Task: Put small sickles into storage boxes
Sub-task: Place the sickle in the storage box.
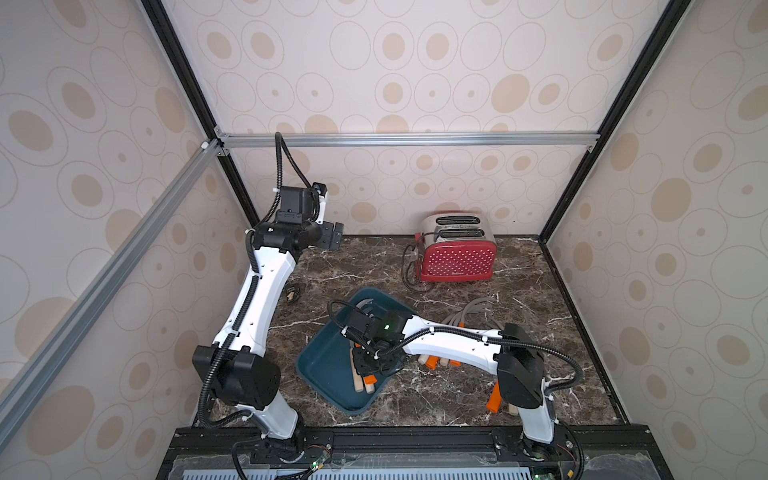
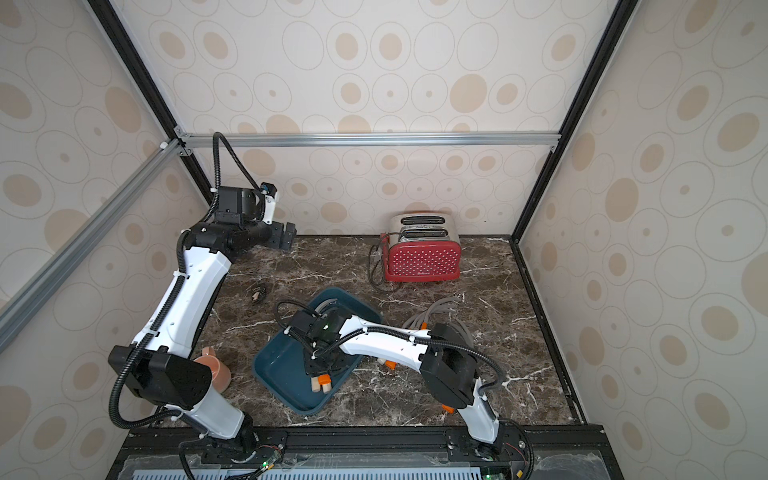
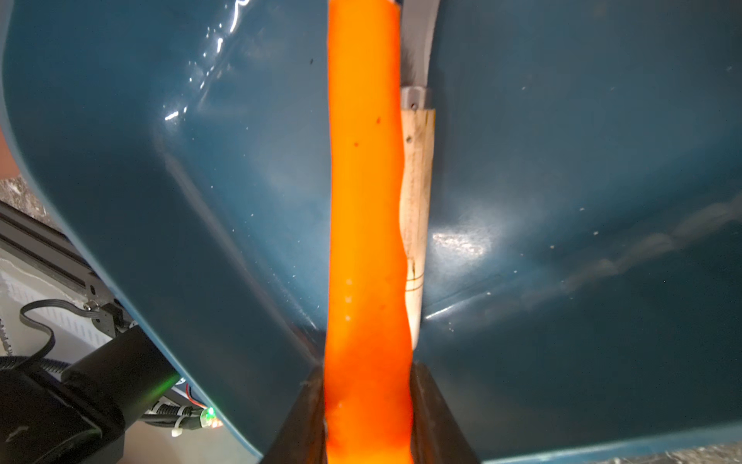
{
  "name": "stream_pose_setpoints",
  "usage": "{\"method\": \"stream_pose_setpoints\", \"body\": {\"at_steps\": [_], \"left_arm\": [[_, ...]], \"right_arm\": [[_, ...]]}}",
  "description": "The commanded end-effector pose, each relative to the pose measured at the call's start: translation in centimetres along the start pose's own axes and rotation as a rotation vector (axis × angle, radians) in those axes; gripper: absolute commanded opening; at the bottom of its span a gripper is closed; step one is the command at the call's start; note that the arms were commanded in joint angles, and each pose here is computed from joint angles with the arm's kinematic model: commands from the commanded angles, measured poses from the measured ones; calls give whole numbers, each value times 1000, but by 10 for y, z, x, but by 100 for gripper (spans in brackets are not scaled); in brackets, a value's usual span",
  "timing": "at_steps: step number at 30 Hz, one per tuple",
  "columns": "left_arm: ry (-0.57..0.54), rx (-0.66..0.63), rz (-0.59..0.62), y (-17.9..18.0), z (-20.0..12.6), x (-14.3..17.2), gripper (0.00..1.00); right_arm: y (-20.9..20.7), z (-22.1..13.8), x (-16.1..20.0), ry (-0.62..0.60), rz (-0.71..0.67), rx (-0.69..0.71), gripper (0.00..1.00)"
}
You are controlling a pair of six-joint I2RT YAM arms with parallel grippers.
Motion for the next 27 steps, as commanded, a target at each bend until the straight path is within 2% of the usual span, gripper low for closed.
{"method": "stream_pose_setpoints", "body": {"at_steps": [1, 15, 22, 27], "left_arm": [[-38, 15, 16, -3, -13, -4, 99], [-42, 48, 46, -4, -22, -1, 99], [-36, 69, 60, -5, -25, 2, 99], [-34, 62, 71, -4, -28, 3, 99]], "right_arm": [[5, 0, 2, 16, 17, 3, 0], [20, 17, -5, 66, 4, -30, 0], [24, 31, -7, 96, -2, -40, 4], [28, 37, -8, 111, -16, -45, 10]]}}
Point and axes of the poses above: each gripper's point midway between its finger pads, its own z axis out along the fingers, its own y axis along the line the jaws close on, x = y × z, the point moved 10 cm from there along -z, back along the fingers, and after that the axes turned 14 degrees about -z, right-handed, at the moved point
